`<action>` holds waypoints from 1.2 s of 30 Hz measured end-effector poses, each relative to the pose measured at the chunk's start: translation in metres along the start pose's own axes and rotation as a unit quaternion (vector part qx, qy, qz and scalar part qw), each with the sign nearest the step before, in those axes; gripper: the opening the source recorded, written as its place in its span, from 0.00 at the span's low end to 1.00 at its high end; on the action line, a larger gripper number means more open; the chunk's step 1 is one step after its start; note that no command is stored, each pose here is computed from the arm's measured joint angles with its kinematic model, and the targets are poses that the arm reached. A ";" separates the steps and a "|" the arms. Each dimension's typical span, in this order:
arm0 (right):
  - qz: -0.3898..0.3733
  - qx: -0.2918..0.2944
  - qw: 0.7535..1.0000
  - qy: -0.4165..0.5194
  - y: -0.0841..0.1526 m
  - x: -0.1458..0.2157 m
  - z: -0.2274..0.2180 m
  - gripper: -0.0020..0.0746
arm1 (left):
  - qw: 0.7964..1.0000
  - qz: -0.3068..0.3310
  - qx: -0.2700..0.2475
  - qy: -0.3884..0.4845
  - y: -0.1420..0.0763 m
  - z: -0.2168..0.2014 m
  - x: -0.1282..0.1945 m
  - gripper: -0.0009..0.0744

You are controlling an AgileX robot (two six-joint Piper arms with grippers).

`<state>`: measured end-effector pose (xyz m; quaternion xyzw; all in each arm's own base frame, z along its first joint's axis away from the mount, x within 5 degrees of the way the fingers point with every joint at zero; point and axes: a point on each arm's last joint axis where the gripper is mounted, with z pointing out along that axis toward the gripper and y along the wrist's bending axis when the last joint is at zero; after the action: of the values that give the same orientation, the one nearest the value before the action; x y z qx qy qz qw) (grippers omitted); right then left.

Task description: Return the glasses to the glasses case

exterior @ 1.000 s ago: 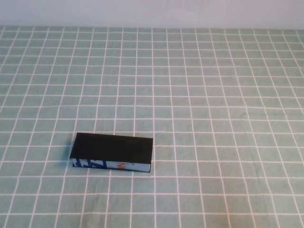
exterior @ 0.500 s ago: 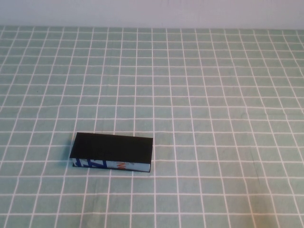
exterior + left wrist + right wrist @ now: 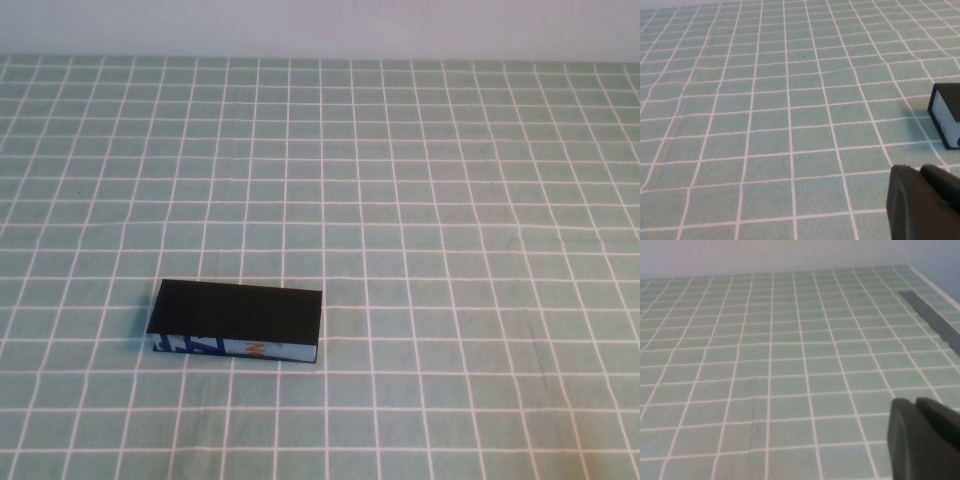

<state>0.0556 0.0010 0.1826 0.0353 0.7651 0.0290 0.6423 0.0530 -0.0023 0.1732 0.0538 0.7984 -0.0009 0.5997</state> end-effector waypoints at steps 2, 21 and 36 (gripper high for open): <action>0.006 -0.006 1.000 0.021 0.001 0.004 0.000 0.01 | 1.000 0.000 0.000 0.000 0.000 0.000 0.000 0.01; 0.001 -0.034 0.998 0.054 0.004 0.010 -0.001 0.01 | 1.000 0.000 0.000 0.000 0.000 0.000 0.000 0.01; 0.006 -0.035 0.998 0.055 0.004 0.010 -0.001 0.01 | 1.000 0.000 0.000 0.000 0.000 0.000 0.000 0.01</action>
<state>0.0532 0.0062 0.1736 0.0156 0.7973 0.0618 0.6002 0.0530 -0.0023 0.1732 0.0538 0.7982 -0.0010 0.5999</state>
